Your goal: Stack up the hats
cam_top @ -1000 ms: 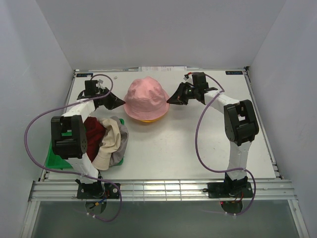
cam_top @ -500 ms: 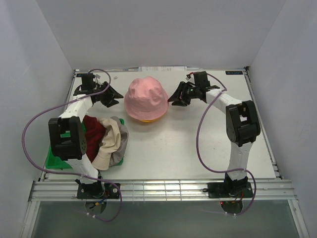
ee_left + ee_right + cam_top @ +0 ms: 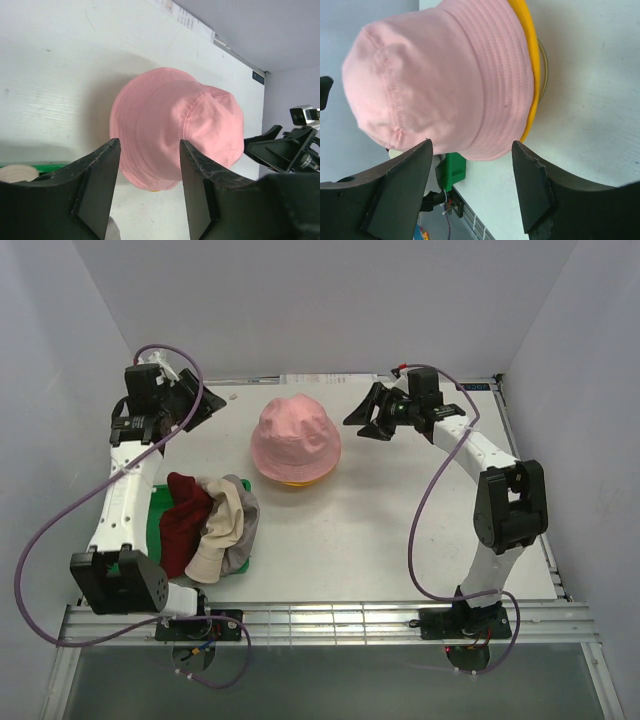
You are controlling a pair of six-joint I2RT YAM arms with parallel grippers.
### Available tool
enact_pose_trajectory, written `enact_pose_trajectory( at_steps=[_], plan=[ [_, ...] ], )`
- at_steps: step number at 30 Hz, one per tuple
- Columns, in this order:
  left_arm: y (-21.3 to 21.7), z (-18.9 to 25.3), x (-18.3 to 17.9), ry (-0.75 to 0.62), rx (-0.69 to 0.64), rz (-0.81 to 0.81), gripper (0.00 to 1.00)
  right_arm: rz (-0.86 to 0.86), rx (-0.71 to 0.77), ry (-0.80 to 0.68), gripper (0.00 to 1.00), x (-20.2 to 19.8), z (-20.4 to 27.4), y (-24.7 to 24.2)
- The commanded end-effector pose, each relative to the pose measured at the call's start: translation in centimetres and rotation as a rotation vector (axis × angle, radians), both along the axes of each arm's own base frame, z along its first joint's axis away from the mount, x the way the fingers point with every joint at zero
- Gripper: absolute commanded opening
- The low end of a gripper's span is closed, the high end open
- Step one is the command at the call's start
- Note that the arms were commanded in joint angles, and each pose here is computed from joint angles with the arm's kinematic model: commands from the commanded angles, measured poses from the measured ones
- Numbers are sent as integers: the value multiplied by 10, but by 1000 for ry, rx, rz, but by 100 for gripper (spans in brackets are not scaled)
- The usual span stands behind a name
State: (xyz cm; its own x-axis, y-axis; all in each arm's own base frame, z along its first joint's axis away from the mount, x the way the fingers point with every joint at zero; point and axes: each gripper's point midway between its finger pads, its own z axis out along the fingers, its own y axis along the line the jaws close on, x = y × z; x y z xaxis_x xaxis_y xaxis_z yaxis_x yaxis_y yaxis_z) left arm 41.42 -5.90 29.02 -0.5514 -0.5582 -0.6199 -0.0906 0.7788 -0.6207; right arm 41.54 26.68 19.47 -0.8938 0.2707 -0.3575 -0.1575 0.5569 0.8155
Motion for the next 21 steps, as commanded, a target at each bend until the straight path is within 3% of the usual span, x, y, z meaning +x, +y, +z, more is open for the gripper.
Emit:
enact_pose_trajectory(
  at_steps=[1,3,9,21],
  plan=[
    [34,31,-44,-30,168,133,62,7,1,-78,71,-11,25,-8],
    [54,42,-67,-51,249,222,64,9,-3,-90,71,-17,25,-10],
    [74,13,-126,33,370,275,69,38,3,-122,71,-42,30,-13],
    [54,-62,-174,176,408,69,72,105,-1,-126,70,-60,31,-10]
  ],
)
